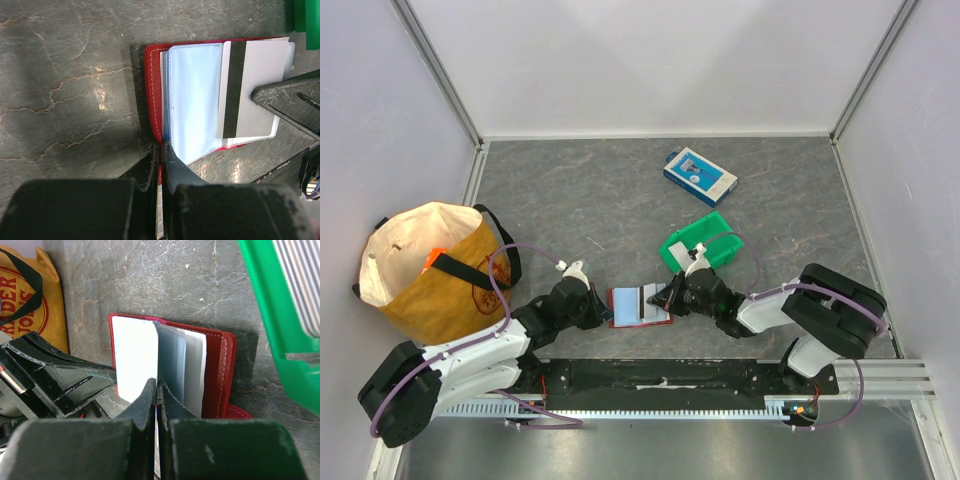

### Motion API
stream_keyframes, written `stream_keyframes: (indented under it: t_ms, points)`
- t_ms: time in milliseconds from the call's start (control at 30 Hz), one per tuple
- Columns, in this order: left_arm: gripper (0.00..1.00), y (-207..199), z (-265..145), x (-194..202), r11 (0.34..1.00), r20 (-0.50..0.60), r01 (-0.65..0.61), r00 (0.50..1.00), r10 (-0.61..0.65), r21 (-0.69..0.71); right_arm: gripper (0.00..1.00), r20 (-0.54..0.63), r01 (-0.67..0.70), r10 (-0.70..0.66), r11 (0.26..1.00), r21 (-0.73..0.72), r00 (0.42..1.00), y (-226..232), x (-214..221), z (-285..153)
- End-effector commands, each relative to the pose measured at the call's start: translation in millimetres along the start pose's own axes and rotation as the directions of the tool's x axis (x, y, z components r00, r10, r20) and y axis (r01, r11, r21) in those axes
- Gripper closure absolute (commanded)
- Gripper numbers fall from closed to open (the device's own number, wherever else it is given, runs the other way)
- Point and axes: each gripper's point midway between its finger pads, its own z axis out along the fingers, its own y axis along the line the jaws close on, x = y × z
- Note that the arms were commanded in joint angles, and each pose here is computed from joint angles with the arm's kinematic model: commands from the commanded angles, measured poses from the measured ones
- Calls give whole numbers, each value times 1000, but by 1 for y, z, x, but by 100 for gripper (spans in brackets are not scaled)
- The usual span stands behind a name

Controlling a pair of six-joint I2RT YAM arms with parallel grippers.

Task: Put the credit cards into the card holder
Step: Insert the credit card into the card holder.

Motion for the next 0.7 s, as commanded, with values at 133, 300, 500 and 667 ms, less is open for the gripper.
stream_keyframes:
  t_ms: [133,300,500,667]
  points:
    - [98,6,3,2,1000,1,8,1000,-8,-25,100,-34,-39,38,999,-29,999,-1,18,-1]
    - [98,6,3,0,999,12,21,1000,-20,-29,100,-51,-45,45,999,-17,998,-3,27,-4]
    - [98,8,2,0,999,16,33,999,-33,-40,100,-61,-45,46,999,15,997,-8,30,-8]
    - [98,8,1,0,999,15,33,999,-33,-38,100,-79,-36,40,998,52,996,-12,34,-4]
